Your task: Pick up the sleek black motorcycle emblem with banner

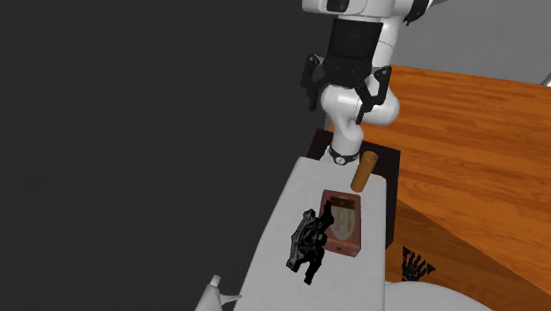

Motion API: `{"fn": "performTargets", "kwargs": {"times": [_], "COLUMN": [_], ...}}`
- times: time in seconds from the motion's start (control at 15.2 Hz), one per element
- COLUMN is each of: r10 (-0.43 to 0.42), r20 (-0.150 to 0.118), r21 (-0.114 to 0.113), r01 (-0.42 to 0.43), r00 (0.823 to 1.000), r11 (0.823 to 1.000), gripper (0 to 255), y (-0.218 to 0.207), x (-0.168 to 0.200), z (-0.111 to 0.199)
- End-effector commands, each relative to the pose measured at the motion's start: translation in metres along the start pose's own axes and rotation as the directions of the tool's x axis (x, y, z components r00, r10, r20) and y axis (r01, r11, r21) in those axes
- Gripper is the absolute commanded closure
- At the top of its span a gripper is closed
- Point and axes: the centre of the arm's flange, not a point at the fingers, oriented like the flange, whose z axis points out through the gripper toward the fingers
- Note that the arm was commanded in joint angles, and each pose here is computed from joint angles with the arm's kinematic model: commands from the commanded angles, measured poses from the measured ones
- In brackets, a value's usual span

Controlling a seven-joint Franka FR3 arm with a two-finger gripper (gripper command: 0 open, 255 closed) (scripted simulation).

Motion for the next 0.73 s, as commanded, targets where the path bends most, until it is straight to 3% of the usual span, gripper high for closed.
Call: {"fn": "performTargets", "kwargs": {"times": [0.0,0.33,0.66], "r10": [0.000,-0.150,-0.296], "r20": [0.000,-0.008,0.003], "r21": [0.000,-0.129,-0.256], "r01": [0.000,0.147,0.287], "r00": [1.000,0.989,0.955], "r11": [1.000,0.981,0.923], "gripper": [0,0,0], "y": [0.000,-0.044,-0.086], "x": [0.000,0.032,0.059], "z": [0.000,0.051,0.106]}}
